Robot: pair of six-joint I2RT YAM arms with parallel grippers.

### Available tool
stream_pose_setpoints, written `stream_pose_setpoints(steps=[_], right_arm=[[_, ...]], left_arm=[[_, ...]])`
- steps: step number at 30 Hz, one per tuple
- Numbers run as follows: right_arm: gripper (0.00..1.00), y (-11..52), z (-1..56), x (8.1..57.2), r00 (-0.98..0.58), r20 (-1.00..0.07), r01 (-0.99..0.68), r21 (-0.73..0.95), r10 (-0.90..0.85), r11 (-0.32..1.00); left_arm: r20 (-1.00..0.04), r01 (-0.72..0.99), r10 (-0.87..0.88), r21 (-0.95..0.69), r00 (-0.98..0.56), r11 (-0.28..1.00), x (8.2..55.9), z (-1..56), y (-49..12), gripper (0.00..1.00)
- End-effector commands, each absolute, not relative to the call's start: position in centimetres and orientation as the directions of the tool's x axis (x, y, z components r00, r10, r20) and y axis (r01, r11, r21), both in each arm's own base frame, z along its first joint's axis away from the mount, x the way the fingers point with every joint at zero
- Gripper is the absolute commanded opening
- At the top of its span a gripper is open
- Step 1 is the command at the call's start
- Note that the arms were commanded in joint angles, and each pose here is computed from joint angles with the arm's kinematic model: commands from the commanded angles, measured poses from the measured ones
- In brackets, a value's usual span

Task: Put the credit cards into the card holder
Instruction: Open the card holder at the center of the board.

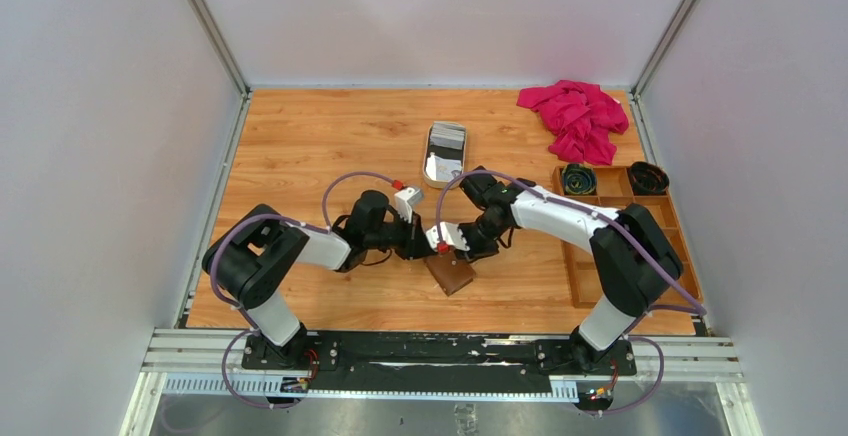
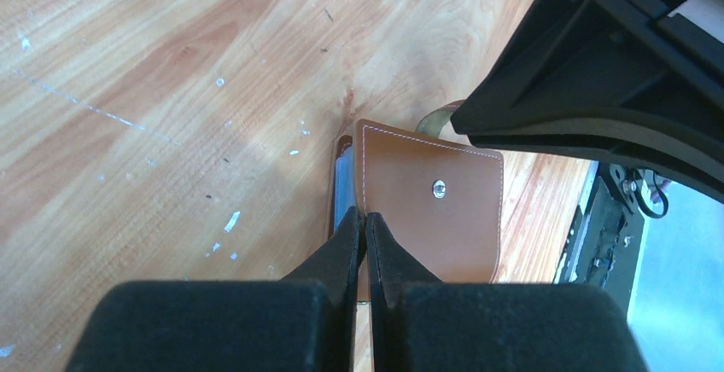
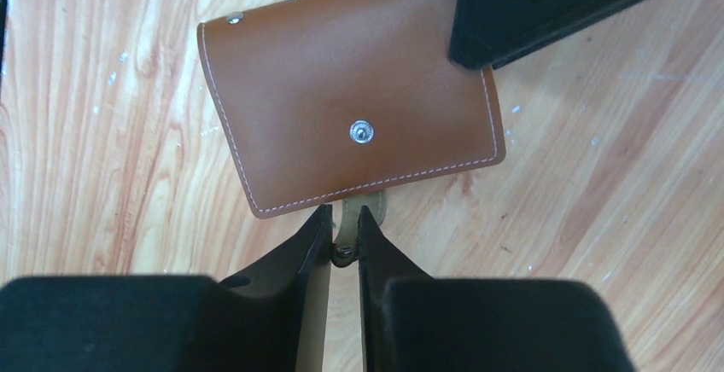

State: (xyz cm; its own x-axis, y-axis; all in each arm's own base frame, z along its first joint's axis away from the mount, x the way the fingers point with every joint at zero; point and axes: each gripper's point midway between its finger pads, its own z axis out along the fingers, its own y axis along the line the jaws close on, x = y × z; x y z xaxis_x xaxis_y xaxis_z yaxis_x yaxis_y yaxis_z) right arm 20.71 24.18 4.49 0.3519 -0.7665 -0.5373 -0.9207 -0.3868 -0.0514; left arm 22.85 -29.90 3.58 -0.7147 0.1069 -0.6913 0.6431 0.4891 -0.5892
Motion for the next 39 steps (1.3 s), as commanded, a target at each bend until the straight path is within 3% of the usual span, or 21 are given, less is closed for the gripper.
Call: stream_pose_setpoints(steps=[1,7,13,18,23,25,29,30,35,39], right_arm=[[0.13,21.5,3.4,21.4,0.309,-0.479,-0.94,-0.021,-0.821,-0.342],[0.15,21.7,2.2,21.4,0.218,-0.479,-0.961,0.049,-0.85,-0.274],[0.31,22.0,3.4,21.6,0.097,-0.54,-0.973,0.125,-0.836,-0.194],[0.44,22.8,6.8,21.1,0.008,-0.652,-0.97,0.18,-0.759,-0.165],[0.49,23.6,10.0,20.7,-0.038,-0.717,-0.964,0.209,-0.696,-0.164],[0.5,23.7,11.0,20.9,-0.045,-0.72,-0.968,0.203,-0.692,-0.147],[0.5,23.7,13.1,21.8,-0.06,-0.735,-0.979,0.176,-0.675,-0.105],[0.5,23.7,13.8,21.9,-0.058,-0.741,-0.982,0.163,-0.67,-0.095],[0.5,23.7,16.8,22.2,-0.078,-0.757,-0.99,0.134,-0.649,-0.038],[0.5,23.9,18.2,21.6,-0.124,-0.783,-0.985,0.173,-0.609,-0.022]], left_arm=[[-0.711,0.66,0.124,-0.554,-0.693,0.508,23.8,4.1,-29.8,0.02],[-0.728,0.66,0.103,-0.541,-0.678,0.522,25.5,6.1,-30.4,0.17],[-0.764,0.64,0.051,-0.5,-0.643,0.584,27.3,8.8,-29.0,0.38],[-0.815,0.636,0.012,-0.442,-0.58,0.633,26.9,11.5,-26.9,0.46],[-0.872,0.611,-0.088,-0.405,-0.481,0.68,25.5,14.9,-23.9,0.55],[-0.899,0.599,-0.132,-0.382,-0.419,0.703,24.8,16.5,-22.4,0.64],[-0.928,0.576,-0.213,-0.359,-0.306,0.735,23.5,18.8,-19.7,0.97],[-0.926,0.561,-0.245,-0.369,-0.286,0.741,23.3,19.3,-19.1,1.0],[-0.87,0.549,-0.408,-0.491,-0.276,0.676,21.8,21.9,-18.4,1.0],[-0.816,0.558,-0.437,-0.578,-0.378,0.595,20.8,22.1,-19.8,1.0]])
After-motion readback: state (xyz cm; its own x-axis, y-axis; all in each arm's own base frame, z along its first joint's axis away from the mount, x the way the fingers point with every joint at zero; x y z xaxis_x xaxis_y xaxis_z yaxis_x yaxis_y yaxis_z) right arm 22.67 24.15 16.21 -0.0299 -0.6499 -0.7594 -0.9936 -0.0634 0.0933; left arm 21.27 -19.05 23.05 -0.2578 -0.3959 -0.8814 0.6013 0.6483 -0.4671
